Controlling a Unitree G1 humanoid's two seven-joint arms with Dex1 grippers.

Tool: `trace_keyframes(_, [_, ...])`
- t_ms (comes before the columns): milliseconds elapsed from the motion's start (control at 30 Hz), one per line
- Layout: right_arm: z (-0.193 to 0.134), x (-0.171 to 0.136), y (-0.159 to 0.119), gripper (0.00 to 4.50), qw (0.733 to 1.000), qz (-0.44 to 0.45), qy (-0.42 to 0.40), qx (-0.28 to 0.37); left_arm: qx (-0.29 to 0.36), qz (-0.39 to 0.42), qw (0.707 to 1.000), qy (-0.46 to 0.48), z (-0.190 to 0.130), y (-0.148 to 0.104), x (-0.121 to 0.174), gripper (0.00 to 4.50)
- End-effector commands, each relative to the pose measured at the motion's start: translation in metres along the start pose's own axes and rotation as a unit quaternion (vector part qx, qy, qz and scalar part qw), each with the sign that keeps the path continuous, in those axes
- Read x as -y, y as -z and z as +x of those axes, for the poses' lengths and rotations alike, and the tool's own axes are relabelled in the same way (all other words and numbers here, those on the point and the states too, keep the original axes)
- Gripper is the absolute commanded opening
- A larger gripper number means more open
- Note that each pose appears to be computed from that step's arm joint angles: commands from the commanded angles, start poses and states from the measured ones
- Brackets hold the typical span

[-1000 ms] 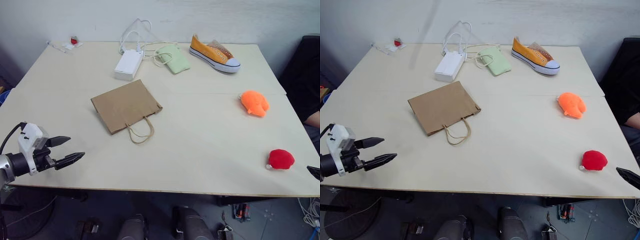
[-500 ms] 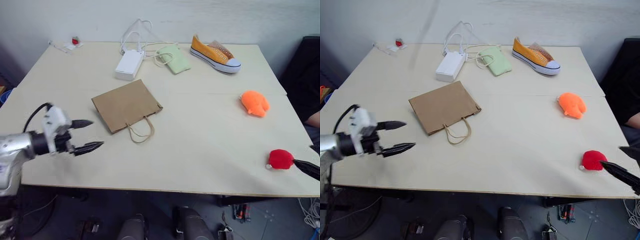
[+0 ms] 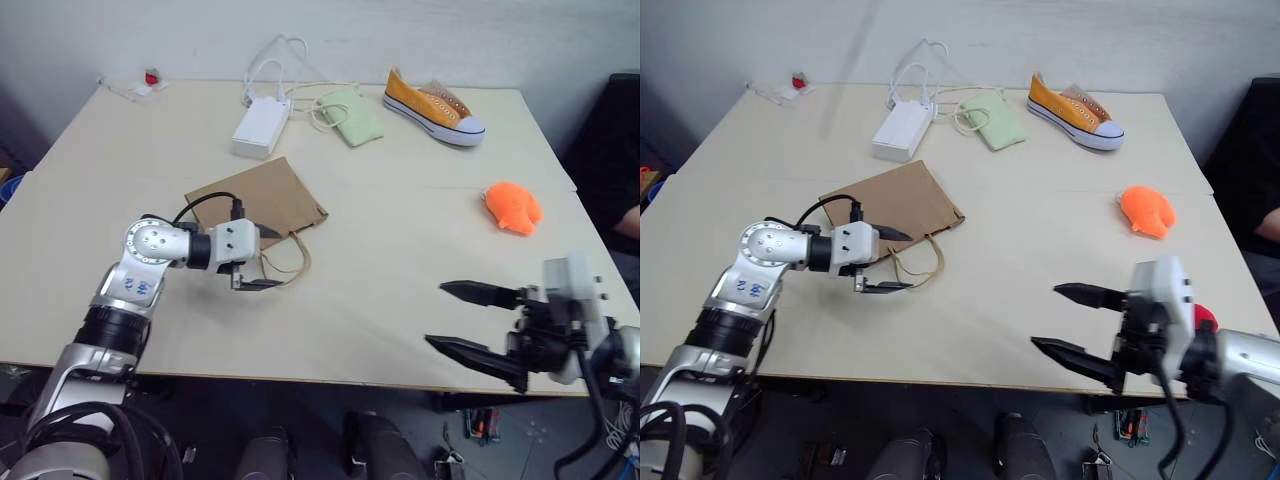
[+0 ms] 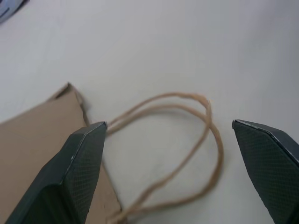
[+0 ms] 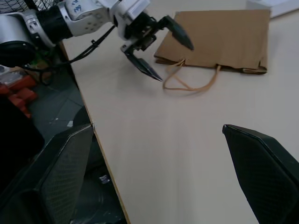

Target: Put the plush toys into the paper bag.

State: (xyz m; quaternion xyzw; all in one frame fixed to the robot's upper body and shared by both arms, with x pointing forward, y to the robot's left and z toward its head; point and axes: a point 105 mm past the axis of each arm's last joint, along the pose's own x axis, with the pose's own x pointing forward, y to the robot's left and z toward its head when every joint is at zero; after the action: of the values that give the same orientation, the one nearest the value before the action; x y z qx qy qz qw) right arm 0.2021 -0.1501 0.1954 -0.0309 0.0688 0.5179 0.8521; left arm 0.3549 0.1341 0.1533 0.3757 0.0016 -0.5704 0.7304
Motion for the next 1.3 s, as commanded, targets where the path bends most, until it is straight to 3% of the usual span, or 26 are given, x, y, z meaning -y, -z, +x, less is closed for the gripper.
trace_keyframes(33, [0.015,-0.001,-0.008,4.49,0.999,-0.021,-0.013,0.023,0.008,0.023,1.0,-0.014,0.008,-0.006,-0.016,4.5])
trace_keyframes(67, [0.018,-0.001,-0.008,4.49,0.999,-0.022,-0.017,0.024,0.008,0.023,1.0,-0.014,0.01,-0.005,-0.018,4.5])
trace_keyframes(167, [0.023,0.002,-0.01,4.5,0.999,-0.03,-0.014,0.025,-0.004,0.034,0.999,0.009,0.012,0.001,-0.014,3.9])
trace_keyframes(267, [0.024,0.005,-0.013,4.5,0.999,-0.031,-0.009,0.033,-0.011,0.039,0.999,0.016,0.014,0.004,-0.014,2.95])
trace_keyframes(433, [0.023,0.007,-0.011,4.5,0.999,-0.035,-0.003,0.025,-0.005,0.034,0.999,0.02,0.014,0.005,-0.013,2.95])
trace_keyframes(500, [0.023,0.01,-0.009,4.5,0.999,-0.039,0.003,0.019,0.004,0.022,1.0,0.012,0.014,0.004,-0.015,2.6])
trace_keyframes(567, [0.023,0.011,-0.007,4.5,0.999,-0.041,0.007,0.014,0.009,0.014,1.0,0.011,0.015,0.004,-0.016,2.12])
trace_keyframes(767, [0.022,0.016,-0.003,4.5,0.999,-0.047,0.019,0.007,0.038,-0.023,0.999,0.012,0.014,0.001,-0.018,0.09])
trace_keyframes(933, [0.022,0.017,-0.001,4.5,0.999,-0.049,0.022,0.004,0.087,-0.052,0.995,0.012,0.009,-0.016,-0.023,0.04])
trace_keyframes(1100, [0.03,0.025,0.008,3.22,0.997,-0.061,0.035,-0.014,0.232,-0.181,0.953,0.077,0.01,-0.072,-0.017,0.0])
trace_keyframes(1300, [0.058,0.032,0.007,1.01,0.997,-0.077,0.025,-0.002,0.28,-0.217,0.927,0.12,0.019,-0.107,-0.004,0.0])
